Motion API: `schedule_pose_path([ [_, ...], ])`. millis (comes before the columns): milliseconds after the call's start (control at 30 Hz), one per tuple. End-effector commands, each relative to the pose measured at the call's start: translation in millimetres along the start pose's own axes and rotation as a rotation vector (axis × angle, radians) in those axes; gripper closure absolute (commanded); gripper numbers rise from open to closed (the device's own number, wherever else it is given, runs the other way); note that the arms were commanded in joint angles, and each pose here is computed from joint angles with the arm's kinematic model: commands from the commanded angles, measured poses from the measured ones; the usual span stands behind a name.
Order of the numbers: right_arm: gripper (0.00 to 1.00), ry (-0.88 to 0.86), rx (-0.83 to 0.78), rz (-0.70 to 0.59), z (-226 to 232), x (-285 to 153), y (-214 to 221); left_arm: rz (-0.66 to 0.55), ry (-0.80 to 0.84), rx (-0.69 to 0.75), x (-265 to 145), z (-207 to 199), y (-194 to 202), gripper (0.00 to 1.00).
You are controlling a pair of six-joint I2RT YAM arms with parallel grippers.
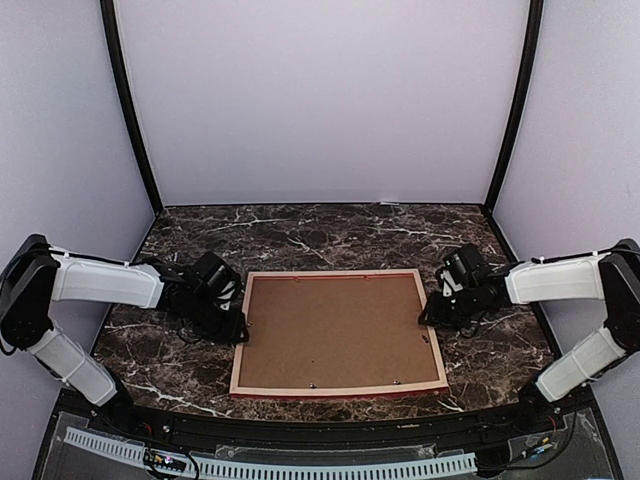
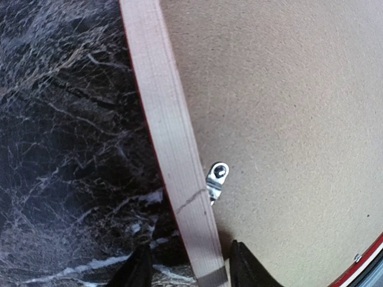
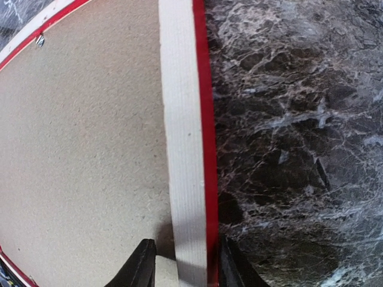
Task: Put the photo into the frame
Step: Press the fastener onto the backboard.
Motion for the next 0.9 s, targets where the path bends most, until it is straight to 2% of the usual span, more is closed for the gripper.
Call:
schedule_pose_path([
  [0,0.59,-0.03,-0.003,-0.018,7,-9,0,-0.016,-0.032,0.006,-6,-1,-7,0.62],
  [133,0.44,0.001,-0.042,-0.046,6,-25,-7,-0.032,-0.054,-0.003,-8,1,-12,0.7],
  [267,0.39,-0.027,-0.071,-0.036,11,-32,-3,-0.047,-0.069,-0.016,-9,1,-16,0.75],
  [600,0.38,0.012,-0.155,0.049,12,-23,27,-0.068,-0.102,-0.013,-7,3,-22,0.81],
  [867,0.47,0.092,-0.207,0.083,4,-19,33,-0.055,-0.107,-0.009,-1,3,-23,0.84],
])
Point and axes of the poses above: each gripper's point midway between its finger pads, its own x axis out along the fingers, its own z axis along the line the jaws close on, y = z × x, the point moved 3 cm from there along -x, back along the fingers, and after that the axes turned 5 degrees about -x, right-handed, at the moved point
